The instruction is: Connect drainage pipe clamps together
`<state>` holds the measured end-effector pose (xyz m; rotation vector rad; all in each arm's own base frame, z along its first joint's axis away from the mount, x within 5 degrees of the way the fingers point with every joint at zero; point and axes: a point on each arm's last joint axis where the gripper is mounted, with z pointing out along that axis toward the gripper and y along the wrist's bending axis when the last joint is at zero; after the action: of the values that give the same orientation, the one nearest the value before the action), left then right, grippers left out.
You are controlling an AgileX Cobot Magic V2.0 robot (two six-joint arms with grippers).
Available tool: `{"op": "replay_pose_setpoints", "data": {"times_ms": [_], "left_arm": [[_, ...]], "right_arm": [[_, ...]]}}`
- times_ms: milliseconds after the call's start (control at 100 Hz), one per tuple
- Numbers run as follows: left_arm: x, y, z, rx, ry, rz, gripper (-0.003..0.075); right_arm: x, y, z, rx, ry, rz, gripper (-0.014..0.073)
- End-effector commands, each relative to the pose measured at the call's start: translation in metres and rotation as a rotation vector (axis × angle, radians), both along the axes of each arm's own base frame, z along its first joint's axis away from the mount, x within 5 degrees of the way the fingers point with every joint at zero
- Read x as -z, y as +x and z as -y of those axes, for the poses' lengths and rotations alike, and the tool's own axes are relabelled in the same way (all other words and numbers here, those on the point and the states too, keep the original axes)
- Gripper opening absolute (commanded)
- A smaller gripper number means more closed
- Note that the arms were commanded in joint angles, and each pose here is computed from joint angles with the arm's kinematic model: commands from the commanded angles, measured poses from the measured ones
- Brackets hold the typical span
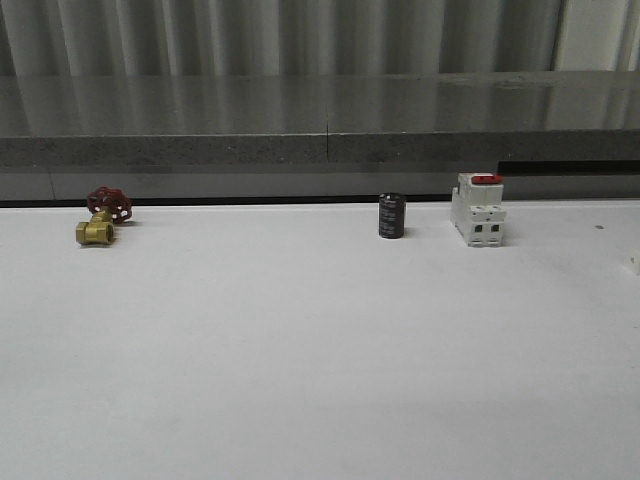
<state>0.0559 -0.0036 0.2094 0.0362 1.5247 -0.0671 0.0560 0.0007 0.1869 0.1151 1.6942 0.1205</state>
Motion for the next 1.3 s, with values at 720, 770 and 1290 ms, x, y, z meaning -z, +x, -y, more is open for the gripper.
{"op": "replay_pose_setpoints", "data": {"times_ms": [720,770,1290], "left_arm": [[-0.079,0.013,0.001,0.003,-0.059,-0.183,-0.0021],[-0.094,0.018,0.002,0.003,-0.057,-0.238,-0.0021],[-0.114,0.077,0.006,-0.007,-0.03,-0.624,-0.0021]], "right_arm": [[-0.013,-0.001,0.0,0.005,-0.011,0.108,-0.0067],[-0.013,-0.001,0.0,0.005,-0.011,0.108,-0.0067],[-0.013,-0.001,0.0,0.005,-0.011,0.108,-0.0067]]}}
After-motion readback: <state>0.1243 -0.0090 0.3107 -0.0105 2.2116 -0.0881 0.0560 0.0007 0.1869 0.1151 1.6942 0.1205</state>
